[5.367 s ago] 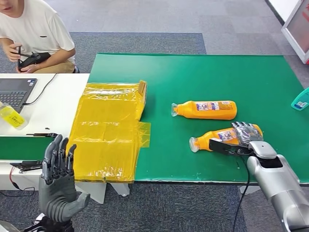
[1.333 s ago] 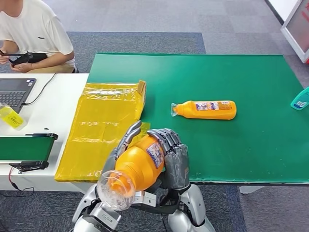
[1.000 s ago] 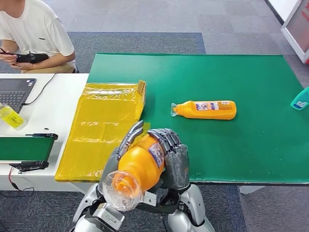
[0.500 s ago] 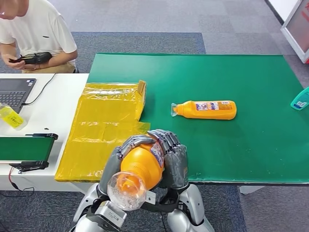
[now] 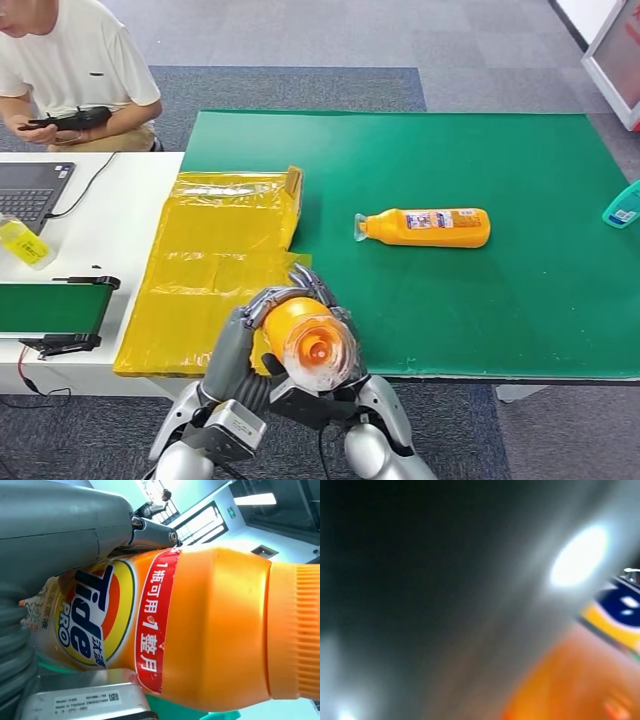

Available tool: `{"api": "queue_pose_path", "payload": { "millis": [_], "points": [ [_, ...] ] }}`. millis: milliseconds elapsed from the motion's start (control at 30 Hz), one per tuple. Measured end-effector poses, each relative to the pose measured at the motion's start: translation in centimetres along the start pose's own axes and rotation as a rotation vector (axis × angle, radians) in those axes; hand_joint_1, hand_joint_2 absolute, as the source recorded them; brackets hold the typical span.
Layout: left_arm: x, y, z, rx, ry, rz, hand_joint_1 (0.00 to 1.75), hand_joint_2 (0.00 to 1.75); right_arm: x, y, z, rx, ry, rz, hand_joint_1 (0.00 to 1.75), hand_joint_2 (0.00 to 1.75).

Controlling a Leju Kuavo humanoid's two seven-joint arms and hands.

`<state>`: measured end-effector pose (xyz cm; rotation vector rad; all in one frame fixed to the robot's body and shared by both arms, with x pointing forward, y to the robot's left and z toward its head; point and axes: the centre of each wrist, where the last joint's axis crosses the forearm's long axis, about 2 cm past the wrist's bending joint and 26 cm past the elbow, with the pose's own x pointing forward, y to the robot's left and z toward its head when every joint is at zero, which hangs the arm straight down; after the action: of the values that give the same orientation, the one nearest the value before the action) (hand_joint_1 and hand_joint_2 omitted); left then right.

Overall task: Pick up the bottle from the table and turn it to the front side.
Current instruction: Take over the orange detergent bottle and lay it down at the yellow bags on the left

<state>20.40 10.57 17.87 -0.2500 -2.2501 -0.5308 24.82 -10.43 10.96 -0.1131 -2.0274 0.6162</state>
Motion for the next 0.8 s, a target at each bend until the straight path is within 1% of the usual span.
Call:
{"api": "queue_pose_path", "payload": {
  "millis": [433,567,667,733,800],
  "points": [
    [0.2,-0.2,-0.5,0.018,-0.005,0.02,1.75,1.75,-0.7,-1.0,1.4,-0.044,0.044,-0.043,0.0,1.75],
    [0.4,0.0,-0.8,0.023,-0.025,-0.021,1.75,1.75,-0.8,-1.4,1.7,-0.066,0.049,-0.04,0.0,1.75],
    [0.7,0.2,-1.0,0.043,-0.046,-0.099,1.75,1.75,-0.7,-1.8,1.7,-0.081,0.047,-0.038,0.0,1.75],
    [1.0,0.5,-0.8,0.074,-0.057,-0.14,1.75,1.75,-0.9,-2.4,2.0,-0.125,0.082,-0.042,0.0,1.75],
    [1.6,0.9,-0.4,0.102,-0.077,-0.164,1.75,1.75,-1.7,-3.5,2.8,-0.202,0.167,-0.045,0.0,1.75]
  ]
}}
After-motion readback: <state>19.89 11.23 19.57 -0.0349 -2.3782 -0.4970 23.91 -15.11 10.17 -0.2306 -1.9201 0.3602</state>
